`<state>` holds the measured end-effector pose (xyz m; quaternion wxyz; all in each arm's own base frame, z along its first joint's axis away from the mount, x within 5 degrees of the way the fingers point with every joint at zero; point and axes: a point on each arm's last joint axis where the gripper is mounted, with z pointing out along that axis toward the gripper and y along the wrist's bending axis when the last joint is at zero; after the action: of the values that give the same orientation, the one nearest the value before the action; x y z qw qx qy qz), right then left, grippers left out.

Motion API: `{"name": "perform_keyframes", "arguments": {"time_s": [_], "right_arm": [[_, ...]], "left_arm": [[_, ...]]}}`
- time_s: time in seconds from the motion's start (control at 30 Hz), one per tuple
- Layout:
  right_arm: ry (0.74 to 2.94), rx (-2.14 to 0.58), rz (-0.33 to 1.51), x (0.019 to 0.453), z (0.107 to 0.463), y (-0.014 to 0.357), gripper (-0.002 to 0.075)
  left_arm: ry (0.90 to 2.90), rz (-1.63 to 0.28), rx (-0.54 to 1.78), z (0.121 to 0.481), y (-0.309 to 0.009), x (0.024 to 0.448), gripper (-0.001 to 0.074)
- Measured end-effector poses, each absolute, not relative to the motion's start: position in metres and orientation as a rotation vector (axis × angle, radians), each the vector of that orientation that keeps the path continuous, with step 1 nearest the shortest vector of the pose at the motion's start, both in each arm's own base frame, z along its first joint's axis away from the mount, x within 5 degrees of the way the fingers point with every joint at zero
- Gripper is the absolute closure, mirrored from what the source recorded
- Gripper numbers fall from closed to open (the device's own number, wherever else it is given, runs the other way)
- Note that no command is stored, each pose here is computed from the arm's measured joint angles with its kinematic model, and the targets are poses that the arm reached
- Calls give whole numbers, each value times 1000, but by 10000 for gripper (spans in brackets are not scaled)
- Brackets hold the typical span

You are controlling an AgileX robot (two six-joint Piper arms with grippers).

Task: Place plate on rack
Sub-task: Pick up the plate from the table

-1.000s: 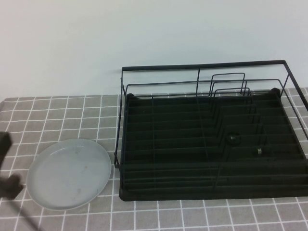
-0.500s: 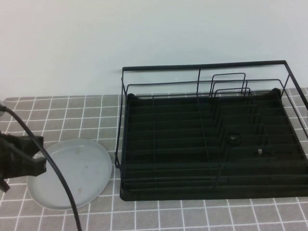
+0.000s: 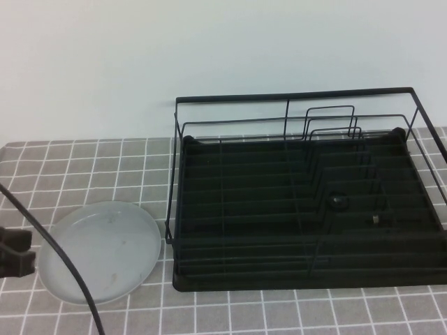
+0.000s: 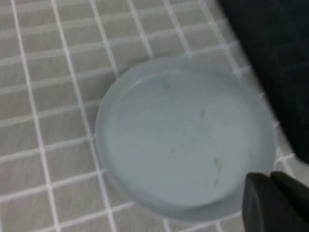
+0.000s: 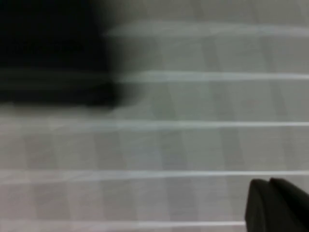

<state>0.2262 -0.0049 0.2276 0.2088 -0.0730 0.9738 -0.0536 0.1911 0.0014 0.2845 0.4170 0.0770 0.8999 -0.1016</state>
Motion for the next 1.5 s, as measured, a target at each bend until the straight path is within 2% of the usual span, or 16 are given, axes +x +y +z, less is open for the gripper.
{"name": "perform_keyframes", "arguments": {"time_s": [0.07, 0.13, 0.17, 0.2, 0.37, 0.57, 0.83, 0.9, 1.17, 1.3, 1.5], "right_arm": [[2712, -293, 134, 231, 226, 14, 729], [2638, -428, 336, 233, 230, 29, 729], [2663, -428, 299, 235, 226, 27, 727], [2548, -558, 440, 233, 235, 38, 729], [2438, -571, 672, 232, 244, 53, 729], [2228, -754, 945, 224, 259, 72, 729], [2202, -742, 985, 224, 262, 74, 726], [2204, -739, 984, 224, 262, 74, 726], [2205, -732, 970, 225, 261, 73, 726], [2204, -729, 962, 225, 261, 73, 726], [2204, -731, 964, 225, 261, 73, 726]], "left_arm": [[2259, -239, 166, 284, 3, 192, 735], [2260, -252, 125, 285, 4, 192, 735], [2262, -248, 127, 285, 4, 192, 735], [2268, -246, 128, 283, 4, 193, 735], [2374, -242, 92, 273, 10, 207, 735], [2572, -248, 176, 273, 18, 240, 735], [2571, -233, 111, 266, 28, 279, 720], [2563, -218, 97, 261, 30, 285, 682], [2621, -220, 0, 234, 37, 305, 454], [2669, -246, -30, 219, 39, 318, 447], [2713, -273, -61, 198, 41, 332, 489]]}}
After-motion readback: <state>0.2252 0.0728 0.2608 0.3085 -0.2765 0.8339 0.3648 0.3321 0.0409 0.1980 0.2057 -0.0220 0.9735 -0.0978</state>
